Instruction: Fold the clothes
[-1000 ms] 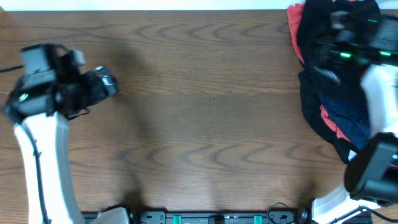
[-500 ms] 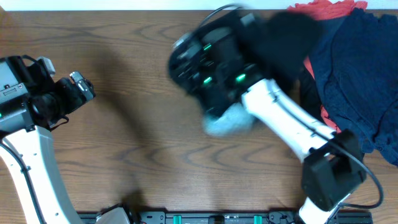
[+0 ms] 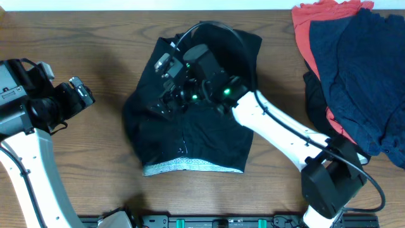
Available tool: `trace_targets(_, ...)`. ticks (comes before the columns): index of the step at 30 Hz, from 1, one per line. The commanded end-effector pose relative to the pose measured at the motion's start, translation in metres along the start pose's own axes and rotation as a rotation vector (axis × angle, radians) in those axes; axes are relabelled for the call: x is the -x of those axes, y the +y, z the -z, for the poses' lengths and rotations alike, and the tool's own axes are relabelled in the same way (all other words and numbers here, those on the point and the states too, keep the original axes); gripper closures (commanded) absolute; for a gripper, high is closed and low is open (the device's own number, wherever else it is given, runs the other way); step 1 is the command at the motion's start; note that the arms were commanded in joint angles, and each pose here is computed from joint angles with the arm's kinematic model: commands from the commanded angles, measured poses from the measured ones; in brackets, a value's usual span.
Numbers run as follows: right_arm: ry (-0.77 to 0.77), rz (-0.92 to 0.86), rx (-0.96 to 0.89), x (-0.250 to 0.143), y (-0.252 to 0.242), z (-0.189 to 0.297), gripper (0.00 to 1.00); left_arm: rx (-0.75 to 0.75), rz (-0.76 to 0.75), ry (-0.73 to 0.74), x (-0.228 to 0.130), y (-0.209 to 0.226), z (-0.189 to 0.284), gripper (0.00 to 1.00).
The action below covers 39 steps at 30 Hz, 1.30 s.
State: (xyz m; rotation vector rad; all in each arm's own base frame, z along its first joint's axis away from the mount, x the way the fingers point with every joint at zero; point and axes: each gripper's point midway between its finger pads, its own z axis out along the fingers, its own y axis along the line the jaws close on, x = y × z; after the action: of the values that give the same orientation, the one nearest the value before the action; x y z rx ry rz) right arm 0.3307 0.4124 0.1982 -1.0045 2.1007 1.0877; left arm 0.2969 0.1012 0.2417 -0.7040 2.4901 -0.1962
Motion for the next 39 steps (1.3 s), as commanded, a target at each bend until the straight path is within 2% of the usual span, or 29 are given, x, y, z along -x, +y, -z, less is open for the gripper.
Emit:
trace_targets(1,-0.115,0.024,-0.002,0.046,-0.009,0.048,0.01,0.012,-0.045,-0.001,0.003,0.002,0.000,0.03)
trace_targets(6,-0.184,-0.052,-0.153,0.065,-0.063,0.116,0.01,-0.021,-0.089,0.003,0.008,-0.007,-0.010,0.03)
trace_targets(10,-0.182,-0.153,-0.334,0.051,-0.121,0.164,0.01,-0.119,-0.170,0.021,0.013,-0.041,-0.034,0.03)
trace_targets(13,-0.163,-0.225,-0.442,0.032,-0.158,0.195,0.01,-0.159,-0.286,0.050,0.010,-0.067,-0.060,0.03)
trace_targets(17,-0.132,-0.322,-0.608,0.003,-0.202,0.239,0.01,-0.237,-0.568,0.096,-0.012,-0.120,-0.095,0.00)
trace_targets(19,-0.122,-0.362,-0.661,-0.008,-0.215,0.256,0.01,-0.240,-0.663,0.090,-0.019,-0.143,-0.109,0.01)
trace_targets(22,-0.117,-0.420,-0.703,-0.023,-0.229,0.277,0.01,-0.164,-0.771,0.043,-0.022,-0.169,-0.138,0.02)
trace_targets(27,-0.100,-0.475,-0.723,-0.037,-0.236,0.291,0.01,-0.105,-0.855,-0.011,-0.029,-0.198,-0.176,0.02)
trace_targets(33,-0.081,-0.494,-0.719,-0.043,-0.234,0.290,0.01,-0.108,-0.886,-0.036,-0.036,-0.215,-0.216,0.02)
trace_targets(39,-0.079,-0.496,-0.719,-0.044,-0.234,0.290,0.01,-0.104,-0.912,0.011,-0.054,-0.215,-0.245,0.01)
